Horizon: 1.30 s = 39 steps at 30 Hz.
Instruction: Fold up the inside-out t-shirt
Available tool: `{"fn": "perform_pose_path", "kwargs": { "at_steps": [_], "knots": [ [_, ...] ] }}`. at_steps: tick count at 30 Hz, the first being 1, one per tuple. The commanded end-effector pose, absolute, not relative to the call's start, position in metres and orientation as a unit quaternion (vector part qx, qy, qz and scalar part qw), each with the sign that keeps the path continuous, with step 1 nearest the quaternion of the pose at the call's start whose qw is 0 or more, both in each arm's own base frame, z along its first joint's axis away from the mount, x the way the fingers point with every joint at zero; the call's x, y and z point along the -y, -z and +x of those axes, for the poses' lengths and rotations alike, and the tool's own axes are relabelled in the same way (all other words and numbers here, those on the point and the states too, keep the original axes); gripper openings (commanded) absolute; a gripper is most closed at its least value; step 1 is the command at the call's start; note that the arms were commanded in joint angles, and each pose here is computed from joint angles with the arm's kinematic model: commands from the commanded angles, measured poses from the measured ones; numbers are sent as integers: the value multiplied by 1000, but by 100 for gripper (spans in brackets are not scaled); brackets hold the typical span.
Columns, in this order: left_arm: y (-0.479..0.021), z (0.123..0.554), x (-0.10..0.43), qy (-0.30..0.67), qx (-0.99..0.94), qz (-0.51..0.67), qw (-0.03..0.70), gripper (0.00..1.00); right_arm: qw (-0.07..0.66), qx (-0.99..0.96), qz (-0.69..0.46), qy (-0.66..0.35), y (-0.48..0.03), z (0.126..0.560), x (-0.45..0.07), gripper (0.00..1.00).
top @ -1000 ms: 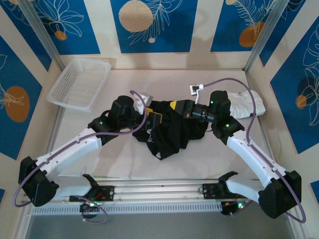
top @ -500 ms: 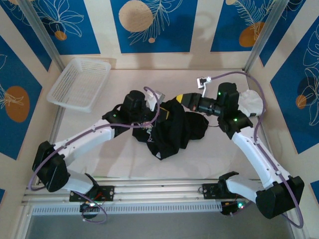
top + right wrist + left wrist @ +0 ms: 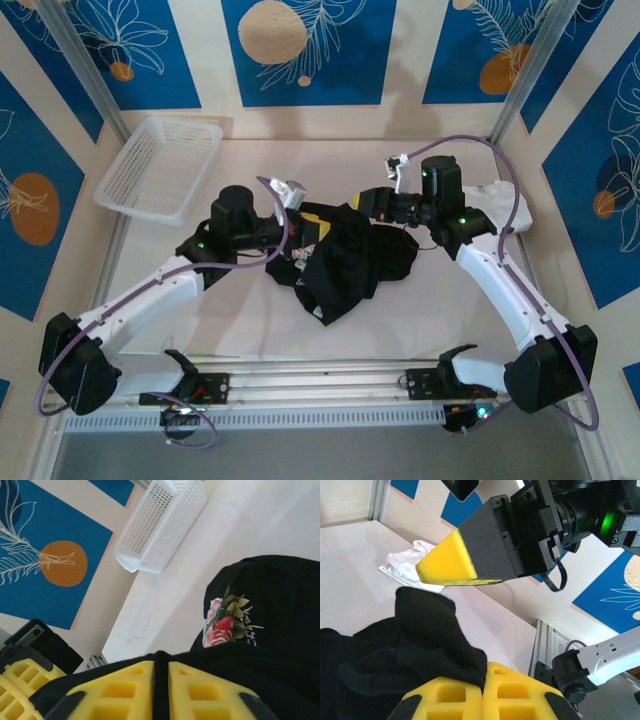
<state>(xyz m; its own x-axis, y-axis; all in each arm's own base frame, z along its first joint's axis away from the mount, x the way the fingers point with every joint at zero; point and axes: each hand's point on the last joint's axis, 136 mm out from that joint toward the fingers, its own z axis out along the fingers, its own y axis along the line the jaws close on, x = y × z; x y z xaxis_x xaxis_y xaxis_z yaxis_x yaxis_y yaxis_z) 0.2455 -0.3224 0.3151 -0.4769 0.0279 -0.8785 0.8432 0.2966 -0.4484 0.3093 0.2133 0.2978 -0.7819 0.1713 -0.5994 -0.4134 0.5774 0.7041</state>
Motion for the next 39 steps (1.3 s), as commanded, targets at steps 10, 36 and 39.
{"fn": "perform_pose_path", "kwargs": {
  "at_steps": [10, 36, 39],
  "knots": [
    [-334, 247, 318, 529, -678, 305, 408, 0, 396, -820, -157, -383, -277, 249, -200, 38],
    [-331, 248, 316, 522, -685, 304, 407, 0, 426, -834, -233, -265, -242, 281, -233, 24],
    [-324, 262, 308, 491, -713, 275, 418, 0, 422, -832, -236, -273, -246, 273, -232, 7]
  ]
}}
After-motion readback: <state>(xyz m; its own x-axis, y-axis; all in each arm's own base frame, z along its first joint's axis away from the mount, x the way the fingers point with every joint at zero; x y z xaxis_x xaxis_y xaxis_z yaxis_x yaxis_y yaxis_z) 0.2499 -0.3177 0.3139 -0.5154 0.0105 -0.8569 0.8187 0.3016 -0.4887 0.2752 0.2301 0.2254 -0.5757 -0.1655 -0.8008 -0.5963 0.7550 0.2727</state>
